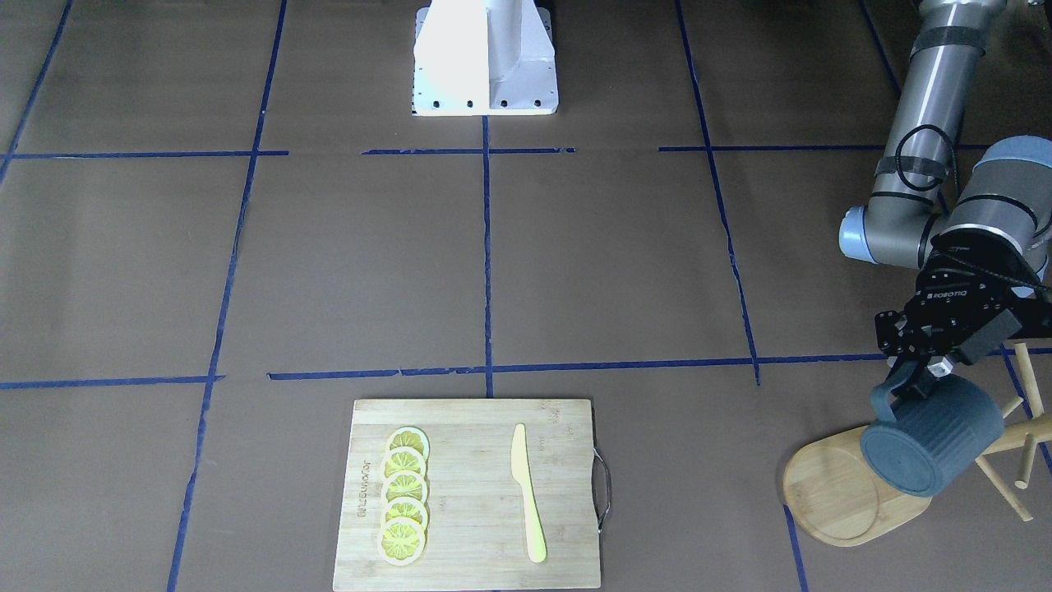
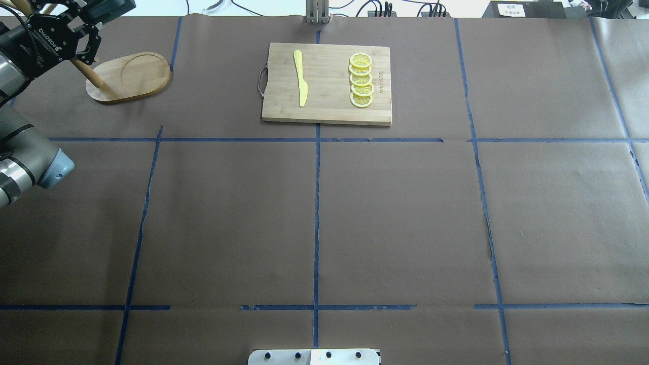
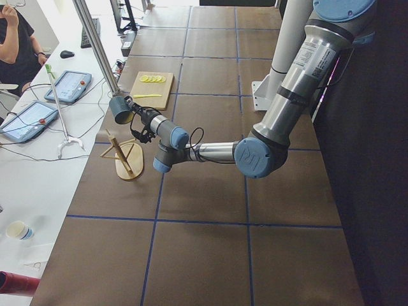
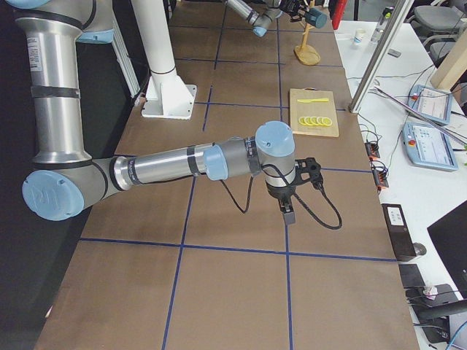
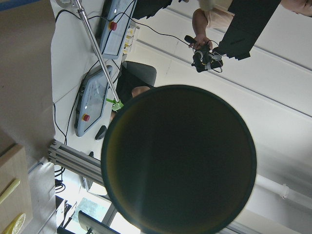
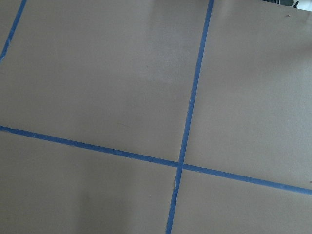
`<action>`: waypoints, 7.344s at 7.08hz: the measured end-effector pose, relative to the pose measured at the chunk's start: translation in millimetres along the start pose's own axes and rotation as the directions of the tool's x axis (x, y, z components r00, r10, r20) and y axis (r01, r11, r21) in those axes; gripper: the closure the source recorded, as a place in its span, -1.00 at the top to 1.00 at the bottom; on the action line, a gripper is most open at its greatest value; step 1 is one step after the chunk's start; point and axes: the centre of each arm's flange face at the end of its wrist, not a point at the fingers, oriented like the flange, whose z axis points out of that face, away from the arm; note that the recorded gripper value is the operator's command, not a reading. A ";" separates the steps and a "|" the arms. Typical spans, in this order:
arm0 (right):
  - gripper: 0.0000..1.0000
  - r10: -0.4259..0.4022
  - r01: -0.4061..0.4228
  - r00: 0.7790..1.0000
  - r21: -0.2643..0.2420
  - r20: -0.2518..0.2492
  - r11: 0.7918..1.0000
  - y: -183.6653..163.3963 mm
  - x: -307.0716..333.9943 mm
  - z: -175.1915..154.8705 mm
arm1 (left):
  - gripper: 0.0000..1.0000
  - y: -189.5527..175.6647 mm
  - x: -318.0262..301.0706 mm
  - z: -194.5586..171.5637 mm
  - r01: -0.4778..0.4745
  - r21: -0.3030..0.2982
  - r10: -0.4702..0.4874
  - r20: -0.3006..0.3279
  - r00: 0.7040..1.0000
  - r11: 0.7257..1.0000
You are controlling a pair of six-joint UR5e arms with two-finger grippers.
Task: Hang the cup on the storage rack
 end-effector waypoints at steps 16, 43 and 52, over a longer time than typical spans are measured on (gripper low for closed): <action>1.00 0.016 -0.016 1.000 0.007 -0.002 1.000 -2.0 -2.5 -3.1 | -0.97 -17.1 -1.1 1.5 0.009 0.044 -0.009 0.007 1.000 0.999; 1.00 0.005 -0.005 1.000 0.014 -0.010 1.000 -4.3 -3.6 -4.1 | -0.95 1.9 64.5 56.4 0.089 0.304 -0.080 -0.040 0.996 0.949; 1.00 0.002 -0.002 1.000 0.017 -0.011 1.000 -5.3 -4.4 -5.1 | -0.93 -26.4 54.0 62.8 0.081 0.378 -0.076 -0.029 0.997 0.922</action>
